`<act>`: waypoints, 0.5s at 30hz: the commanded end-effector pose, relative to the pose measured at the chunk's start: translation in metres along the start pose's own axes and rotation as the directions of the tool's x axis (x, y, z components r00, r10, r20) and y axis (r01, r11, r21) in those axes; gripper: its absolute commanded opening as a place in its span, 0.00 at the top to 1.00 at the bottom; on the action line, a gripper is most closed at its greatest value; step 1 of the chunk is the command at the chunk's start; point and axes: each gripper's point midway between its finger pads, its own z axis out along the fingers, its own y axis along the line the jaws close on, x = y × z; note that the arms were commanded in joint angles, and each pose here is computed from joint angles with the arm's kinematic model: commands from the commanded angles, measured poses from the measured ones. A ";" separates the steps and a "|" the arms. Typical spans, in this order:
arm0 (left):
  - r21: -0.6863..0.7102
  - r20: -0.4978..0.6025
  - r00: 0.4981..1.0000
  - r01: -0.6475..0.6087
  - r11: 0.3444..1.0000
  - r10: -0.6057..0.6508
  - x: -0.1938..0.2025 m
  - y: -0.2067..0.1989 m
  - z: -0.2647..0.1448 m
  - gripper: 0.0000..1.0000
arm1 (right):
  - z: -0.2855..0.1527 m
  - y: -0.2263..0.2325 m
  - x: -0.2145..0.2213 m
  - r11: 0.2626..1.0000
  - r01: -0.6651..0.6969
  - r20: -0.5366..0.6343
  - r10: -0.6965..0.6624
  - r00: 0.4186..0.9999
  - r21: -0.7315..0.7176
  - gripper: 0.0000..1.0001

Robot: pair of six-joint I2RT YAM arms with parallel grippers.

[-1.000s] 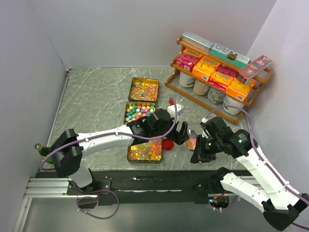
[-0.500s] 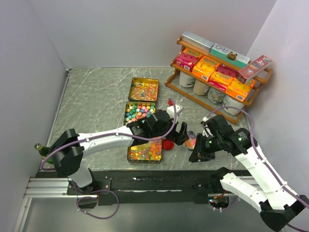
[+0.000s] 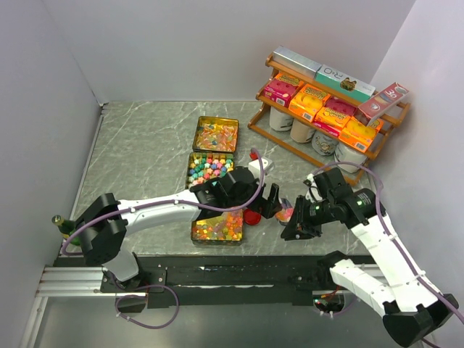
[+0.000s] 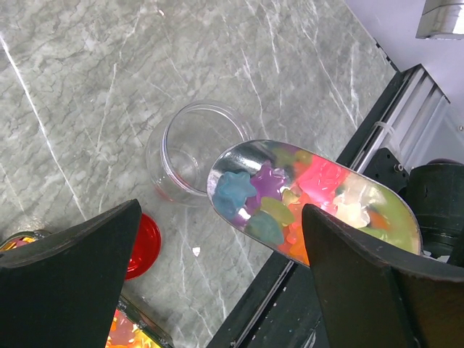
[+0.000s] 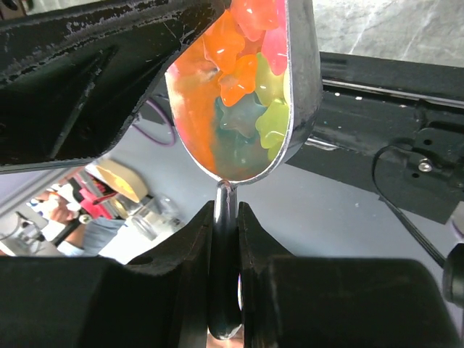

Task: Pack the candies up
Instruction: Place the fake candies in the packing bottle.

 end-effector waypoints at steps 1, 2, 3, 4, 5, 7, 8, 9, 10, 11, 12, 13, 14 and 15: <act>-0.029 -0.099 0.995 -0.019 0.999 0.016 0.034 0.011 0.004 0.01 | -0.014 0.041 -0.026 0.980 0.087 0.115 -0.067 0.991 -0.178 1.00; -0.030 -0.101 0.995 -0.020 0.999 0.017 0.035 0.011 0.004 0.01 | -0.014 0.041 -0.027 0.981 0.080 0.116 -0.060 0.991 -0.177 1.00; -0.031 -0.103 0.994 -0.020 0.999 0.017 0.036 0.012 0.004 0.01 | -0.014 0.042 -0.027 0.981 0.074 0.114 -0.054 0.992 -0.180 1.00; -0.031 -0.103 0.994 -0.022 0.999 0.018 0.035 0.012 0.005 0.01 | -0.014 0.042 -0.029 0.981 0.066 0.119 -0.045 0.992 -0.182 1.00; -0.032 -0.106 0.994 -0.023 0.999 0.020 0.036 0.012 0.005 0.01 | -0.014 0.042 -0.028 0.980 0.064 0.115 -0.043 0.992 -0.187 1.00; -0.032 -0.108 0.994 -0.022 0.999 0.018 0.037 0.012 0.006 0.01 | -0.014 0.042 -0.030 0.980 0.049 0.119 -0.027 0.993 -0.191 1.00; -0.031 -0.110 0.994 -0.023 0.999 0.020 0.037 0.012 0.007 0.01 | -0.014 0.043 -0.031 0.980 0.041 0.119 -0.018 0.993 -0.193 1.00; -0.031 -0.110 0.994 -0.022 0.999 0.018 0.037 0.012 0.007 0.01 | -0.015 0.043 -0.031 0.980 0.034 0.120 -0.010 0.993 -0.196 1.00; -0.032 -0.113 0.993 -0.023 0.999 0.019 0.038 0.012 0.008 0.01 | -0.016 0.043 -0.032 0.980 0.033 0.123 -0.009 0.992 -0.197 1.00; -0.034 -0.114 0.993 -0.022 0.999 0.018 0.038 0.013 0.008 0.01 | -0.016 0.044 -0.034 0.979 0.022 0.128 0.004 0.992 -0.201 1.00; -0.032 -0.110 0.994 -0.022 0.999 0.018 0.036 0.012 0.008 0.01 | -0.017 0.045 -0.034 0.978 0.014 0.125 0.012 0.992 -0.207 1.00; -0.032 -0.112 0.994 -0.023 0.999 0.019 0.037 0.012 0.008 0.01 | -0.017 0.045 -0.036 0.978 0.007 0.125 0.019 0.992 -0.208 1.00; -0.032 -0.112 0.994 -0.022 0.999 0.018 0.037 0.012 0.008 0.01 | -0.018 0.045 -0.037 0.977 0.003 0.130 0.025 0.991 -0.212 1.00; -0.033 -0.111 0.994 -0.022 0.999 0.018 0.037 0.012 0.008 0.01 | -0.017 0.046 -0.038 0.977 -0.001 0.129 0.028 0.991 -0.211 1.00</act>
